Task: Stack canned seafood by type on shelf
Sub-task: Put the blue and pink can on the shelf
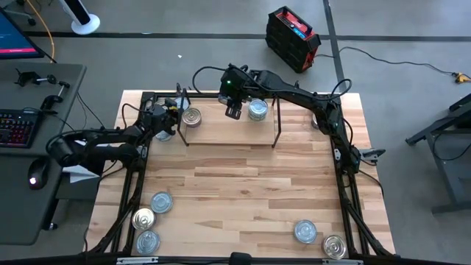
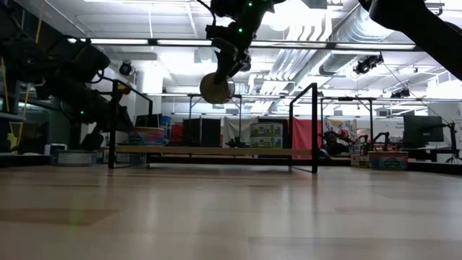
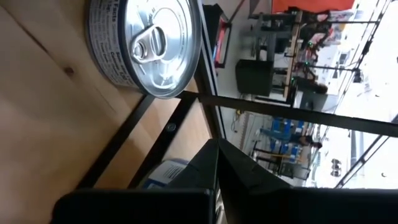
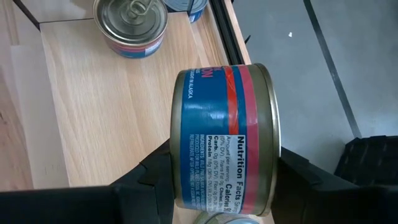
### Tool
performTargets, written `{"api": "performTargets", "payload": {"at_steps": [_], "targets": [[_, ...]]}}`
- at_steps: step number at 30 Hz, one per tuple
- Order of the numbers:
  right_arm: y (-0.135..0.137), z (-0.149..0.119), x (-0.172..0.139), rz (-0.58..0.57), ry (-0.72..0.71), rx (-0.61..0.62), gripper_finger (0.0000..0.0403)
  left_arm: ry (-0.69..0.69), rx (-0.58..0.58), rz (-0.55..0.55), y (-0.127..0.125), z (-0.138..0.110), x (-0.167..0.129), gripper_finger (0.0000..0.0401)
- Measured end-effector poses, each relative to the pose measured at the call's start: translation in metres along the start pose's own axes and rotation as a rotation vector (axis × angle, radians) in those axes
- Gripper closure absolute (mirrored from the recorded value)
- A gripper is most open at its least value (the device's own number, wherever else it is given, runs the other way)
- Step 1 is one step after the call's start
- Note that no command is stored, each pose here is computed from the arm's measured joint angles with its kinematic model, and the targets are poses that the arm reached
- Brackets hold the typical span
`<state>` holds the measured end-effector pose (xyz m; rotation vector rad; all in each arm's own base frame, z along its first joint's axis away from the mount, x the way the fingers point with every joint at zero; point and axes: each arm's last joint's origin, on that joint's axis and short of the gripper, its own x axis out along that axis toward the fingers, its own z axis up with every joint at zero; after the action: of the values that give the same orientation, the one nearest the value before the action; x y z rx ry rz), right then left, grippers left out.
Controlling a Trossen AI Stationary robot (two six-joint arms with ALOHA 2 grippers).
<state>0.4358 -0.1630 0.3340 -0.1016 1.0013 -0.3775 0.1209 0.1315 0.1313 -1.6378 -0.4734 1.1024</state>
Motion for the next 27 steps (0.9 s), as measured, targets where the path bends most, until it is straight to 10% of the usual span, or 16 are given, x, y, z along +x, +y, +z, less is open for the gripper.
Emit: {"api": "performTargets", "payload": {"at_steps": [27], "targets": [[-0.0047,0.0042,0.0007,-0.016,-0.049,0.04,0.0238,0.039,0.027,0.063,0.0062,-0.0011,-0.0003,0.0401]]}}
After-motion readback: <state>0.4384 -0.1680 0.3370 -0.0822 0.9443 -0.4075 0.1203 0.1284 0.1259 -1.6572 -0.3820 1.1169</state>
